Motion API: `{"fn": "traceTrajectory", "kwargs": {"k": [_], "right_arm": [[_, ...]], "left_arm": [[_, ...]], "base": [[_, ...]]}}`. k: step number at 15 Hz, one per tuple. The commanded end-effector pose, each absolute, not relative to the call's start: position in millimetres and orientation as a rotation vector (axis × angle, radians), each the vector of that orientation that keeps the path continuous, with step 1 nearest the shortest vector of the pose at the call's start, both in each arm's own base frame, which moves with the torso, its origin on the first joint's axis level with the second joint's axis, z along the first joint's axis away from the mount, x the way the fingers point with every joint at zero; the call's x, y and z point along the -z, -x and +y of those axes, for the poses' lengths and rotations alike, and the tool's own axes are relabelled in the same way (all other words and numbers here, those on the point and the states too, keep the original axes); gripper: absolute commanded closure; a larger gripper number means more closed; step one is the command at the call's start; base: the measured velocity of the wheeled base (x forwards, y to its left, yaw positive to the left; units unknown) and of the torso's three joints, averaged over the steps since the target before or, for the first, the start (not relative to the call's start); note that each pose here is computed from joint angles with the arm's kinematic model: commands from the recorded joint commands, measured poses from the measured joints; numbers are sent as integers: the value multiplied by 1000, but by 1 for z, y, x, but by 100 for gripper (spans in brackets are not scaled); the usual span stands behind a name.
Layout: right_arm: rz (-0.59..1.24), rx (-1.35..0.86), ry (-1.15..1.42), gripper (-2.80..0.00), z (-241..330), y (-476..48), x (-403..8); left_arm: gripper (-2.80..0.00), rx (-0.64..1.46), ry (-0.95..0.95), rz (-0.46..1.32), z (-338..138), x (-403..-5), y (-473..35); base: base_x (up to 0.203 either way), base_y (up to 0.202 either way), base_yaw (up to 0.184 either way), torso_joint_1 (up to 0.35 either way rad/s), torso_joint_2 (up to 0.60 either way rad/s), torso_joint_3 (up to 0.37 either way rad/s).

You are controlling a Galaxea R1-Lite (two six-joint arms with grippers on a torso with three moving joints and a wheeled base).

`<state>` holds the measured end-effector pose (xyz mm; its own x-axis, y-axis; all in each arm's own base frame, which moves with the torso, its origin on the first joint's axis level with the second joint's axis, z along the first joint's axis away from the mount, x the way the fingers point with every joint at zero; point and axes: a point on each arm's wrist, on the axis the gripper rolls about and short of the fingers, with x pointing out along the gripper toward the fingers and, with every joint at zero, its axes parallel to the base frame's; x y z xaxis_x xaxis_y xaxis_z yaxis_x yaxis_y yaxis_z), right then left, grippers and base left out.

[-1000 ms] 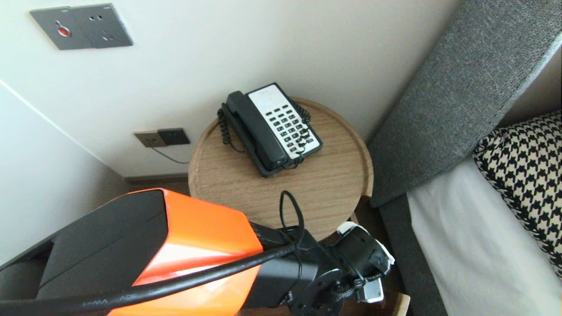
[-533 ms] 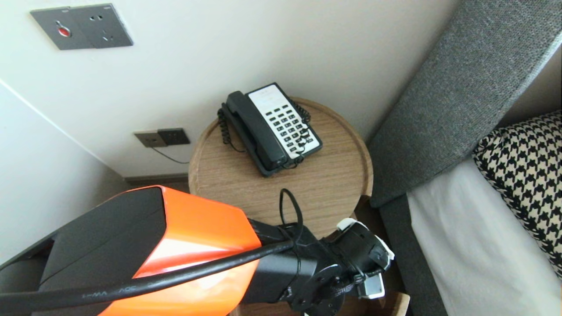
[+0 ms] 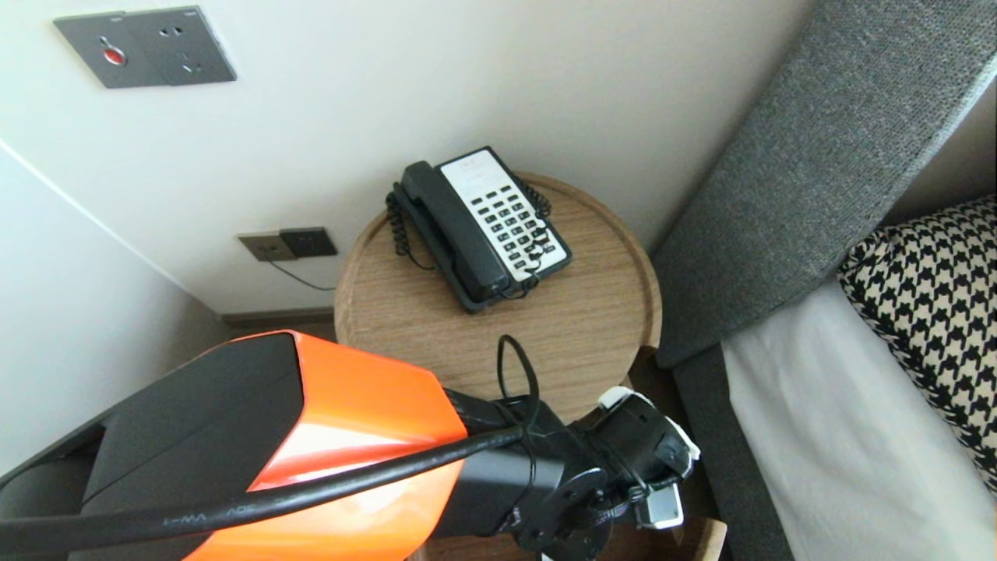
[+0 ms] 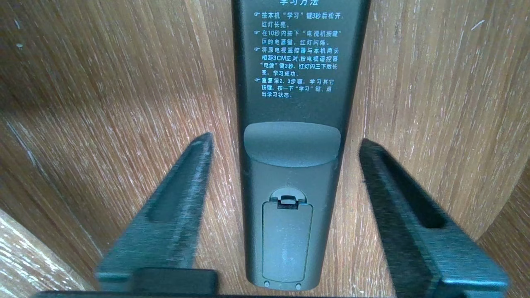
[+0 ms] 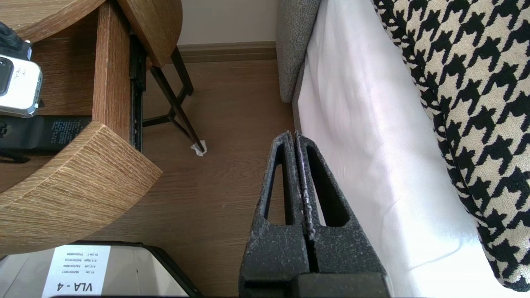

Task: Put the remote controls on the table in the drawer one by one

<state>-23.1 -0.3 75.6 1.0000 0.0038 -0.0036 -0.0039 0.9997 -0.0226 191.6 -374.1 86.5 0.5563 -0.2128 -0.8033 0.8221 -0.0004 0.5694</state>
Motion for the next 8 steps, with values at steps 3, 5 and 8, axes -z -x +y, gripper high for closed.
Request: {"fn": "traceTrajectory", "kwargs": {"k": [3, 5, 8], "right_arm": [[-3, -5, 23, 0, 0, 24, -75], [-3, -5, 23, 0, 0, 24, -75], [-3, -5, 23, 0, 0, 24, -75]], "left_arm": [[-280, 891, -1330, 570, -374, -93, -188], [-280, 890, -1308, 539, -371, -108, -185], [-280, 875, -1261, 482, -362, -139, -180]], "base": [[0, 0, 0, 0, 0, 0], [0, 0, 0, 0, 0, 0], [0, 0, 0, 0, 0, 0]]}}
